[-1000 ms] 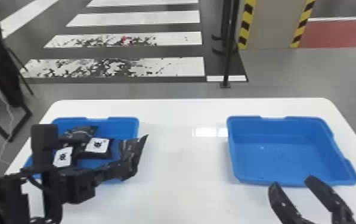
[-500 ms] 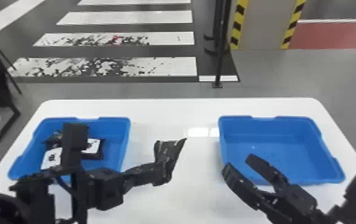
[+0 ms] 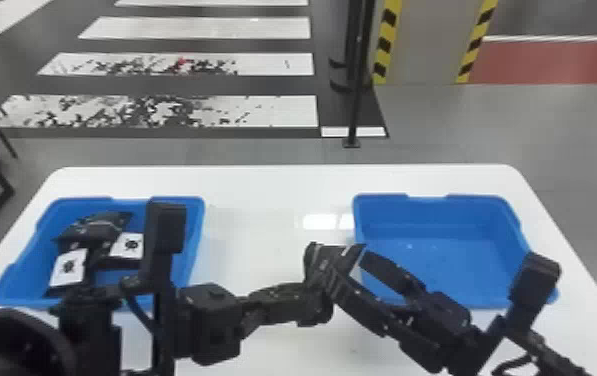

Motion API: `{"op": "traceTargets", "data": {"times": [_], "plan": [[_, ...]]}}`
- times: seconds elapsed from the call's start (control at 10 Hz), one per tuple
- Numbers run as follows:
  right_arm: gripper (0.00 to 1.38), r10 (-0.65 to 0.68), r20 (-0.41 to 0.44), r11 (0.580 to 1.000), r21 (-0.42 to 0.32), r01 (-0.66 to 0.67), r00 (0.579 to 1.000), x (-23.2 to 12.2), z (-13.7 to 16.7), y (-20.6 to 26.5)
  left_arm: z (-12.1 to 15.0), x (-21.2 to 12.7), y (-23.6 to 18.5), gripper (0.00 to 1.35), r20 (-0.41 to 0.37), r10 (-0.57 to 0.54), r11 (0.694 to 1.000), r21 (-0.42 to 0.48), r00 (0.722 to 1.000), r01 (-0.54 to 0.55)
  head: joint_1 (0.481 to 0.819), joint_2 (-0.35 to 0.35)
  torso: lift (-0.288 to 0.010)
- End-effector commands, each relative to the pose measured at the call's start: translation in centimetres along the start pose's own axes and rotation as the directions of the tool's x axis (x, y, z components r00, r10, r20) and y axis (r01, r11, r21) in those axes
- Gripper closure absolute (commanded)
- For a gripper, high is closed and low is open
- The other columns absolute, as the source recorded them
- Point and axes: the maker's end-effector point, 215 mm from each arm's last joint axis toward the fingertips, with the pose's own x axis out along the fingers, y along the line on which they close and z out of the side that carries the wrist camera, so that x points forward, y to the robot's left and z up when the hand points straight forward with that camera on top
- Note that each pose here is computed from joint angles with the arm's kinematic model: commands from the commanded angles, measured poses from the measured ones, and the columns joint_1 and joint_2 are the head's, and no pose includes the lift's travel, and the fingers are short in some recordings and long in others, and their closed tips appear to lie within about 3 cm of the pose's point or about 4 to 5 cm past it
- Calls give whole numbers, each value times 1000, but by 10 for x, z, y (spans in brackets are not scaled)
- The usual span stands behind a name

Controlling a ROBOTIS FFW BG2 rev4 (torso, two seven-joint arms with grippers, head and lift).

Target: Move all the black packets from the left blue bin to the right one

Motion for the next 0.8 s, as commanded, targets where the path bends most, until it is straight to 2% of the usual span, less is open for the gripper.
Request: {"op": "traceTargets", "data": {"times": [0.0,0.1,0.3,0.4,0.7], "plan": [[142,5,4,1000,-8,-5,1000,6,6,-5,-4,6,-13,1210,-10,-35,999,-2,999,35,695,-3,-138],[179,6,6,1000,-16,-6,1000,8,9,-7,-3,7,-17,1210,-12,-44,999,3,999,44,695,-18,-138],[1099,9,11,1000,16,-9,1000,9,6,-10,-3,7,-16,1210,-11,-44,999,2,999,44,695,-36,-138],[1283,13,16,1000,25,-13,1000,9,6,-9,-3,6,-14,1210,-11,-40,999,0,999,40,695,-37,-138],[1283,66,14,994,87,-67,998,15,-2,9,0,6,-14,1210,2,-41,999,1,999,41,695,-21,-138]]}}
